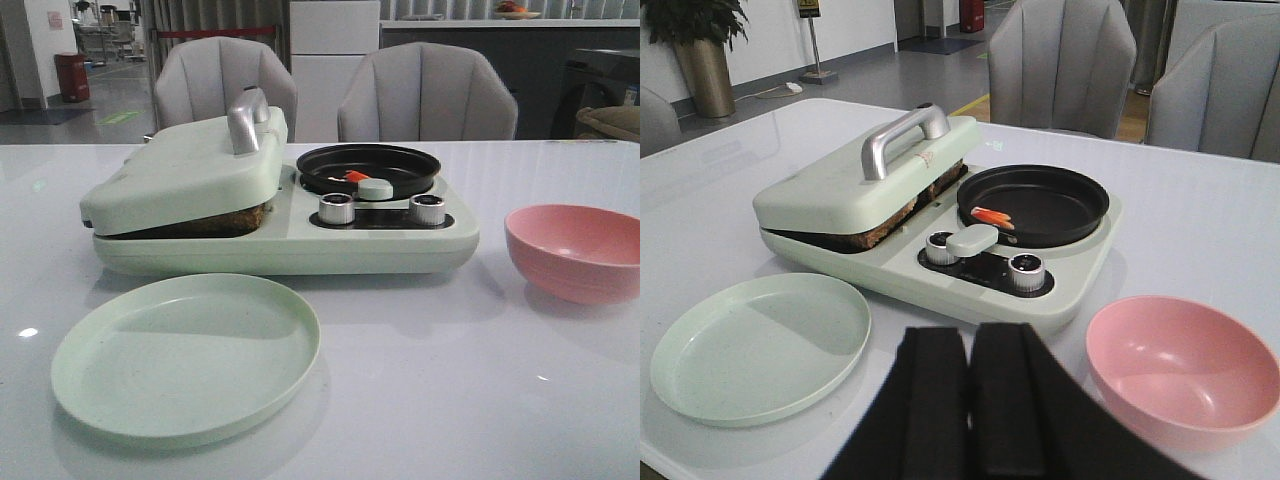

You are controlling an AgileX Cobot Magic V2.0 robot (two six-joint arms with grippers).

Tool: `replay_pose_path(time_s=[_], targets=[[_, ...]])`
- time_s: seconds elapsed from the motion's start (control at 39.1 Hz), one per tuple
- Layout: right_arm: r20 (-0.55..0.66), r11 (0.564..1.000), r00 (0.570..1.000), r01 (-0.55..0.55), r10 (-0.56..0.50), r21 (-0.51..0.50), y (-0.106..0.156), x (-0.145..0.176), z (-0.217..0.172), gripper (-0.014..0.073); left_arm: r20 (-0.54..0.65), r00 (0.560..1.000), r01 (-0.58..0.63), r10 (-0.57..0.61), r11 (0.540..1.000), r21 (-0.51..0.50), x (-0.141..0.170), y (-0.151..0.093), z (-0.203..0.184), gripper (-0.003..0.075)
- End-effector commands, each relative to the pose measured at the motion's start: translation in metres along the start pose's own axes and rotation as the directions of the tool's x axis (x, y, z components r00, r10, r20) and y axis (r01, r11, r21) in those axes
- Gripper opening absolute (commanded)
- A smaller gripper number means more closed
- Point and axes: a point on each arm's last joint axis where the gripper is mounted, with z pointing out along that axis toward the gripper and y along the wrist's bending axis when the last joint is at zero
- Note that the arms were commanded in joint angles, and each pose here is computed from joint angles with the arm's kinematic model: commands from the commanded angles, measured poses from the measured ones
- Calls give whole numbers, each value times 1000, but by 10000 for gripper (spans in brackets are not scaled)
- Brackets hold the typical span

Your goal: Make breakfast with bread and shrimp

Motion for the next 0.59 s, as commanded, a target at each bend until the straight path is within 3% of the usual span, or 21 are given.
replay_pose_path(time_s=[0.0,0.2,0.28,0.56], targets=[[84,1000,996,-5,3,13,-1,-15,-1,133,110,994,24,-24,1000,-3,-13,0,-6,112],[84,1000,996,-5,3,13,-1,-15,-1,133,105,994,21,-20,1000,-7,-11,1,-5,112],[84,1000,996,-5,3,13,-1,-15,-1,133,134,990,-38,47,997,-69,-12,5,-4,112],[84,1000,996,-5,3,13,-1,-15,-1,133,239,969,15,66,947,-321,12,24,11,112]])
